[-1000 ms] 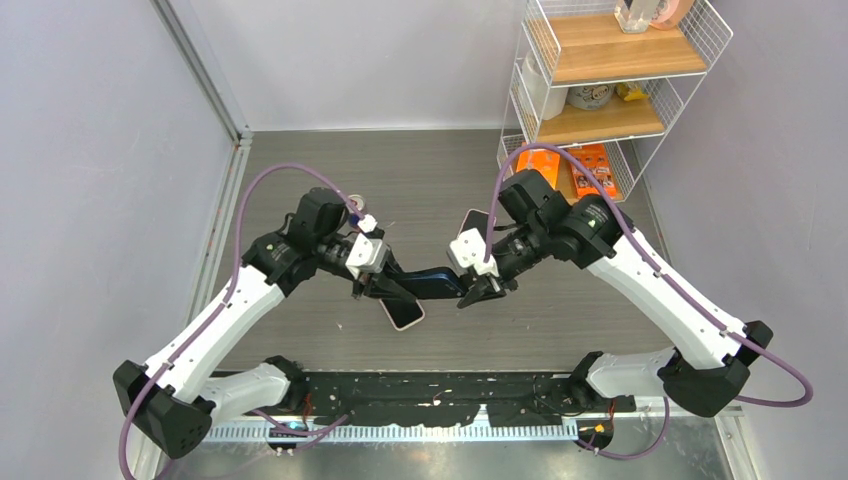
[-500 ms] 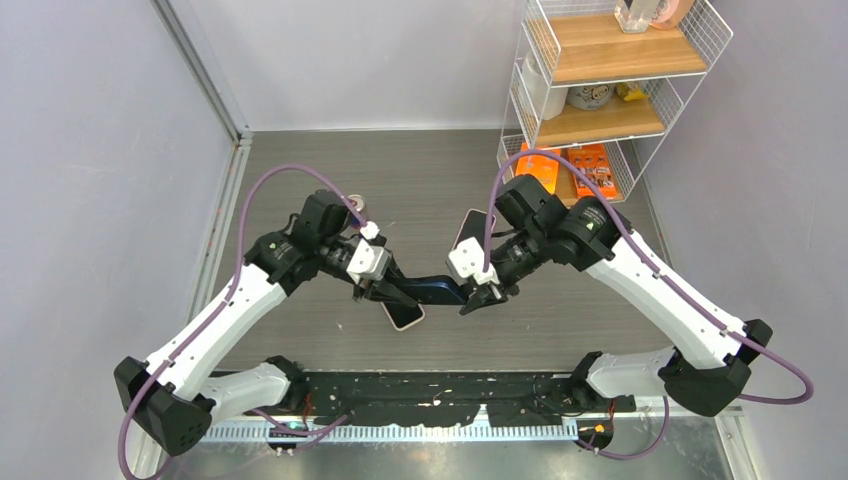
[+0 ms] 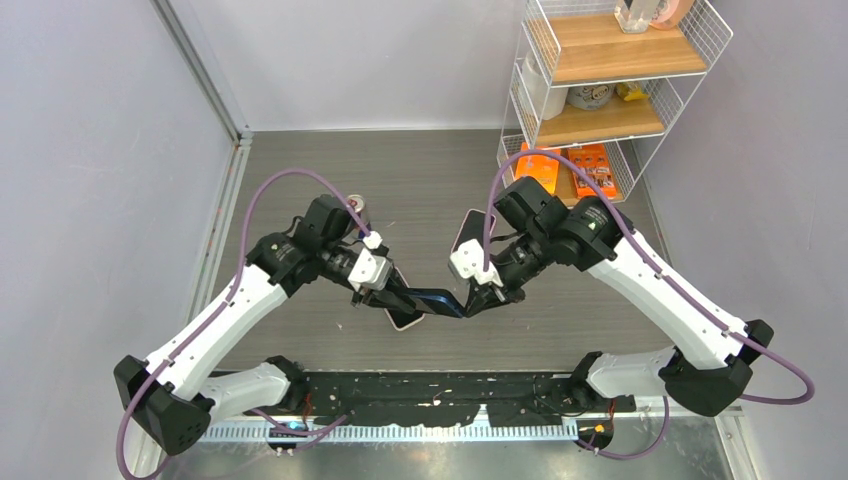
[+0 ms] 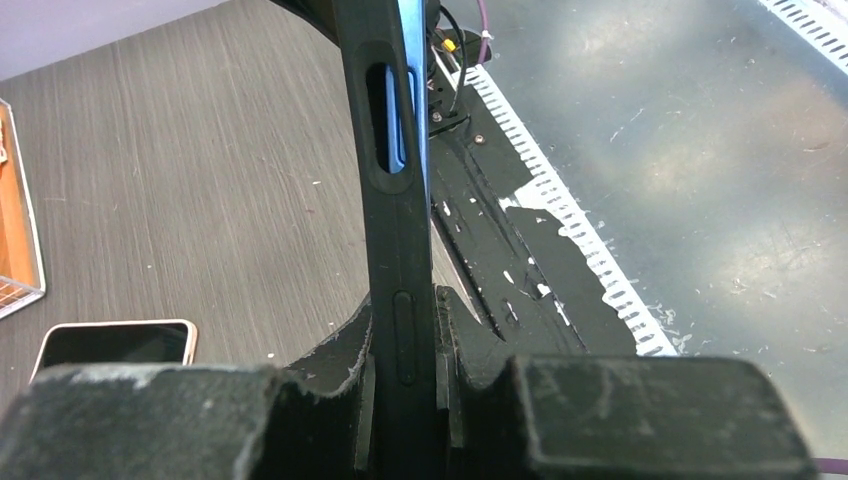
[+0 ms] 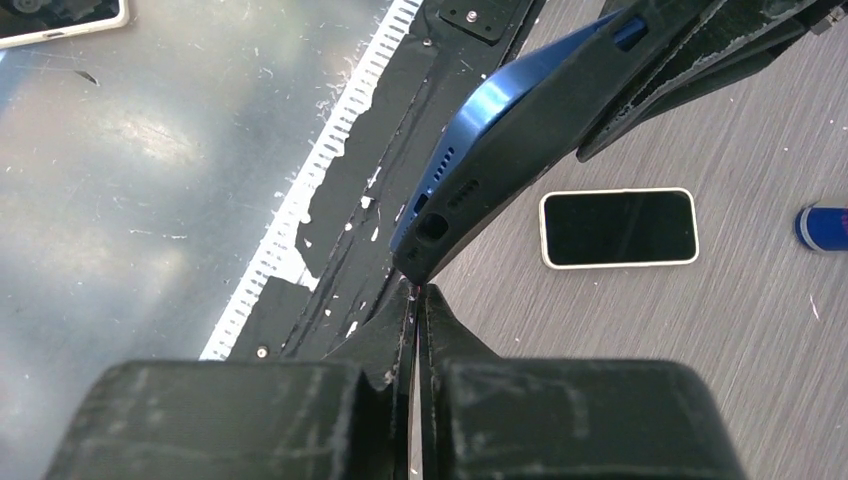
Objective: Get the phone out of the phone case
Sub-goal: Remove the phone case from the phone.
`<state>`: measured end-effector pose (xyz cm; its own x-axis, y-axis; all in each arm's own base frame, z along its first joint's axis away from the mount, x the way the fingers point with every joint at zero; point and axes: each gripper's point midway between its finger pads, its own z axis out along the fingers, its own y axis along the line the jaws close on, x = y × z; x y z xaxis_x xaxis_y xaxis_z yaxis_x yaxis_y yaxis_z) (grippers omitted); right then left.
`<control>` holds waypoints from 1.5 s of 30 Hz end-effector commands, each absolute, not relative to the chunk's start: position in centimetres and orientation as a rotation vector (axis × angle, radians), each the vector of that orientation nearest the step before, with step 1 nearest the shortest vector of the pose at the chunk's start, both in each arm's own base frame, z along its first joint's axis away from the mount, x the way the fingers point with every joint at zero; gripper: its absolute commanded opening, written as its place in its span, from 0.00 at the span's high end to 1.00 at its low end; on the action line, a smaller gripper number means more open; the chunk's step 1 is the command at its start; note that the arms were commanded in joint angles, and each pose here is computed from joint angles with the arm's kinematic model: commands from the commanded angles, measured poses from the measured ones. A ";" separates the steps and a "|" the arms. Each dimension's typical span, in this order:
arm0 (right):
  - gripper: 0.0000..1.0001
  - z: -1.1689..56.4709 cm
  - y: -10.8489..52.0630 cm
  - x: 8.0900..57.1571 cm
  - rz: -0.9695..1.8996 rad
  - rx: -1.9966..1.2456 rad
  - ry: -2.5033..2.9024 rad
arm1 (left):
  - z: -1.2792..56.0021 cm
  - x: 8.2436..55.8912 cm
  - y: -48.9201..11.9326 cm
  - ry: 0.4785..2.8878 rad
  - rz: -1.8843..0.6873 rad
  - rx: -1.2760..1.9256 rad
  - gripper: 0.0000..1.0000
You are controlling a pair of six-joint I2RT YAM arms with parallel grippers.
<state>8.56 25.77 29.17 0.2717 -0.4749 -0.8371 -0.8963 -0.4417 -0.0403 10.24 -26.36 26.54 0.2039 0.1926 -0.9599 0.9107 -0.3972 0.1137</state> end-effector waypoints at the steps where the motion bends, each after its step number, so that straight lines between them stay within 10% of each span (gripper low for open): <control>1: 0.94 31.6 26.6 9.9 0.973 -1.954 1.127 | 27.5 9.9 -26.6 0.997 -1.238 1.746 1.00; 11: 0.40 30.4 25.0 11.5 0.844 -1.857 1.249 | 30.3 11.4 -26.1 0.998 -1.246 1.624 1.00; 17: 0.29 31.4 25.7 11.7 0.967 -1.731 1.277 | 31.8 12.2 -26.7 1.024 -1.273 1.550 1.00; 45: 0.65 32.3 27.3 13.1 1.113 -1.633 1.290 | 31.7 13.2 -27.5 1.107 -1.339 1.440 1.00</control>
<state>12.89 27.04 31.00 0.0879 -0.3565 -0.9301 -0.9809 -0.1934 -0.0186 13.45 -27.56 29.77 -0.0488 0.1172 -0.9919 0.9724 -0.2212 -0.0740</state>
